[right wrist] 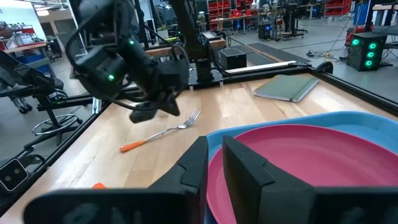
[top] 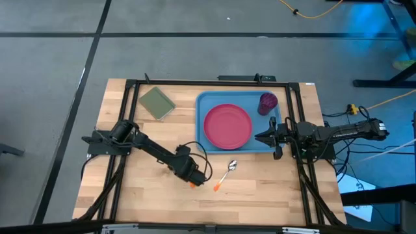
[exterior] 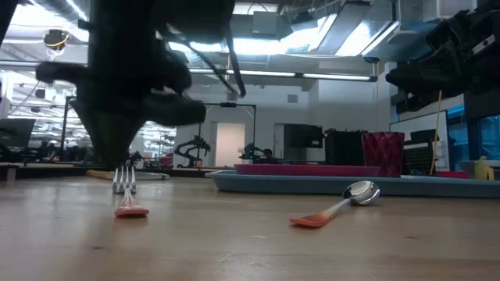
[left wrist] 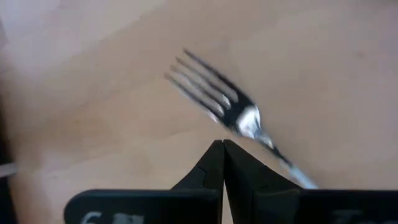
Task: Pick and place plate/cup/fork/spoon on tray
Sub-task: Move the orange fork beside the orange spoon
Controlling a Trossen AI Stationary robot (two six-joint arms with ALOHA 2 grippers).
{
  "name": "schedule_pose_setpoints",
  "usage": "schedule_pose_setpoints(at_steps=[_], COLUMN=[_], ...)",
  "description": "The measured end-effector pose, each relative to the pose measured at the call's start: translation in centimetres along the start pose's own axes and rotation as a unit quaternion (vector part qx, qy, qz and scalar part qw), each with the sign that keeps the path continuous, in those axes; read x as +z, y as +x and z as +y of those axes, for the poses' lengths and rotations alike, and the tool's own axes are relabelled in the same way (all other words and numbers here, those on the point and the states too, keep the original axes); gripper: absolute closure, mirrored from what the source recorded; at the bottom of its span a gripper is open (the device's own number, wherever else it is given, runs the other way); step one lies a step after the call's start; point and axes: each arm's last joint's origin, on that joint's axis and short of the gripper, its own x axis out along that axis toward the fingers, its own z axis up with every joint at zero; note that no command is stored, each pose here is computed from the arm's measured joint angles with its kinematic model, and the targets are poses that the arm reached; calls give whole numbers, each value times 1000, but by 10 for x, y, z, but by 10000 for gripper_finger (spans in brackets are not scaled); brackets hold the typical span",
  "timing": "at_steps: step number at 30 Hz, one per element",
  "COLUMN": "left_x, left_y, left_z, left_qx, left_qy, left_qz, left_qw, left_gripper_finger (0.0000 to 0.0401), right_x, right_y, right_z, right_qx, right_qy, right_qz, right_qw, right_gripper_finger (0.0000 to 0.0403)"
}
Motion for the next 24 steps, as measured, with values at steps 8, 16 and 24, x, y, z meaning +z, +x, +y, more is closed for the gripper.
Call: schedule_pose_setpoints(at_steps=[8,16,24], left_x=[7,18,16], left_y=[15,18,19], left_z=[-4,-9,-11], left_qx=[-17,-36,-41], left_qy=[5,15,22], left_qz=[2,-14,6], left_qw=[1000,999,999], left_gripper_finger=[401,401,401], right_x=[0,0,0], right_y=[0,0,0], right_z=[0,0,0], right_qx=[0,0,0], right_qy=[0,0,0], right_qz=[0,0,0], right_qw=[1000,1000,1000], right_gripper_finger=[350,350,350])
